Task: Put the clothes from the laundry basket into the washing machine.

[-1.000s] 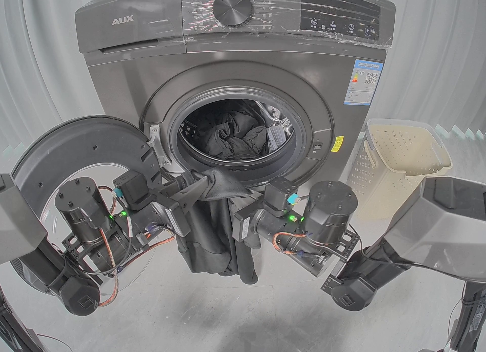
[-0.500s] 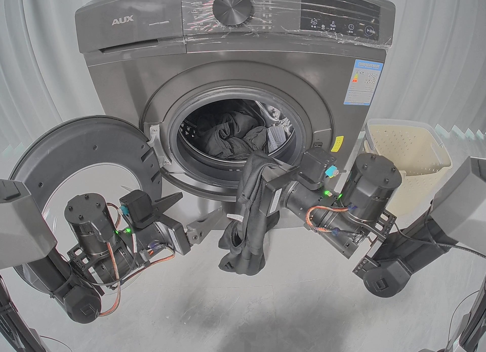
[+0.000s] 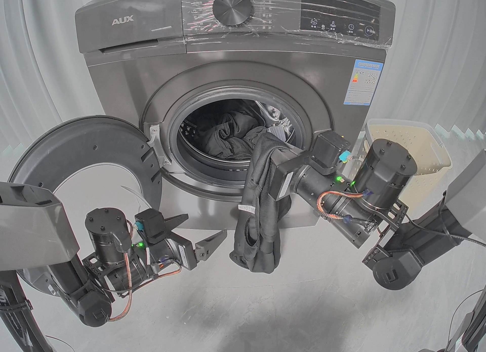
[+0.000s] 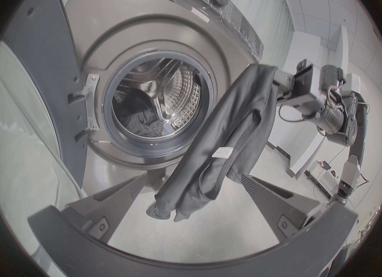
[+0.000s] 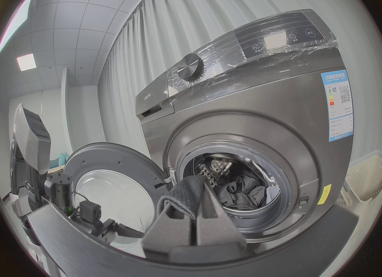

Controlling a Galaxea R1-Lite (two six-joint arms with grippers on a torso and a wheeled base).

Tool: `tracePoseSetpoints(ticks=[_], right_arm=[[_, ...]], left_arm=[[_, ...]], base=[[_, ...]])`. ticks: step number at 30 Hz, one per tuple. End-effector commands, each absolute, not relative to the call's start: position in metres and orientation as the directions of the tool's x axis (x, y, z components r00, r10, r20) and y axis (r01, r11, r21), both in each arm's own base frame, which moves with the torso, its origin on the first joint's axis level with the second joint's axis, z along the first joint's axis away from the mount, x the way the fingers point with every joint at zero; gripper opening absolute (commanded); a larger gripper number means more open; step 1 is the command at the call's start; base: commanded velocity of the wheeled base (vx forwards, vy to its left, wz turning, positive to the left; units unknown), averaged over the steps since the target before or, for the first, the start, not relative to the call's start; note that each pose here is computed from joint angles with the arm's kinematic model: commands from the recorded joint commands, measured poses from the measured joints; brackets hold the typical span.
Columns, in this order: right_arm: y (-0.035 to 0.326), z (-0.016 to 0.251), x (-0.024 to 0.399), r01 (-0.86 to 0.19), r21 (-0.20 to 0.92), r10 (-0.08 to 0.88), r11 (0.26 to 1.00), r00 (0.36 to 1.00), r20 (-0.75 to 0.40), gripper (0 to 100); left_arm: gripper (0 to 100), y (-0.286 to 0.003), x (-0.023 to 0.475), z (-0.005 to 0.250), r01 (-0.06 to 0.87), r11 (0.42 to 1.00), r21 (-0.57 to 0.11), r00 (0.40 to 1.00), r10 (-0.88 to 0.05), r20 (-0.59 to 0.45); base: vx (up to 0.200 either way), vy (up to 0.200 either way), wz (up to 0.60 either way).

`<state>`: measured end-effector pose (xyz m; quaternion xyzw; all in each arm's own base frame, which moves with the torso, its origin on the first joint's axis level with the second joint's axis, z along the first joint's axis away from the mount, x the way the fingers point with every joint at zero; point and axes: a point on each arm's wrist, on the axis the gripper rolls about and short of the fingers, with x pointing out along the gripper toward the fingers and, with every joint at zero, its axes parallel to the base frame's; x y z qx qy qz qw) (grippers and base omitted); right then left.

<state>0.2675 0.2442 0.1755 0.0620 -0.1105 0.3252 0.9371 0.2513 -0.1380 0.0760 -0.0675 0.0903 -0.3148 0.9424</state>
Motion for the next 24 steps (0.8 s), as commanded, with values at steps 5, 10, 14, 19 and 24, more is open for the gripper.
tracePoseSetpoints(ticks=[5, 10, 14, 19, 24], right_arm=[[0.245, 0.181, 0.270, -0.620, 0.043, 0.589, 0.783, 0.762, 0.270, 0], [0.248, 0.186, 0.272, -0.622, 0.044, 0.587, 0.782, 0.757, 0.286, 0], [0.251, 0.190, 0.273, -0.626, 0.045, 0.587, 0.778, 0.751, 0.302, 0], [0.254, 0.190, 0.272, -0.631, 0.046, 0.591, 0.774, 0.748, 0.302, 0], [0.255, 0.190, 0.271, -0.635, 0.045, 0.596, 0.772, 0.746, 0.298, 0]], left_arm=[[100, -0.144, 0.254, 0.049, 0.579, 0.791, -0.196, 0.762, -0.611, -0.216], [100, -0.150, 0.256, 0.039, 0.587, 0.786, -0.195, 0.747, -0.618, -0.244], [100, -0.151, 0.258, 0.028, 0.589, 0.789, -0.174, 0.740, -0.614, -0.276], [100, -0.154, 0.264, 0.019, 0.589, 0.789, -0.174, 0.735, -0.613, -0.289], [100, -0.160, 0.276, 0.012, 0.589, 0.790, -0.173, 0.740, -0.612, -0.279]], base=[[0.000, 0.000, 0.00], [0.000, 0.000, 0.00], [0.000, 0.000, 0.00], [0.000, 0.000, 0.00], [0.000, 0.000, 0.00]])
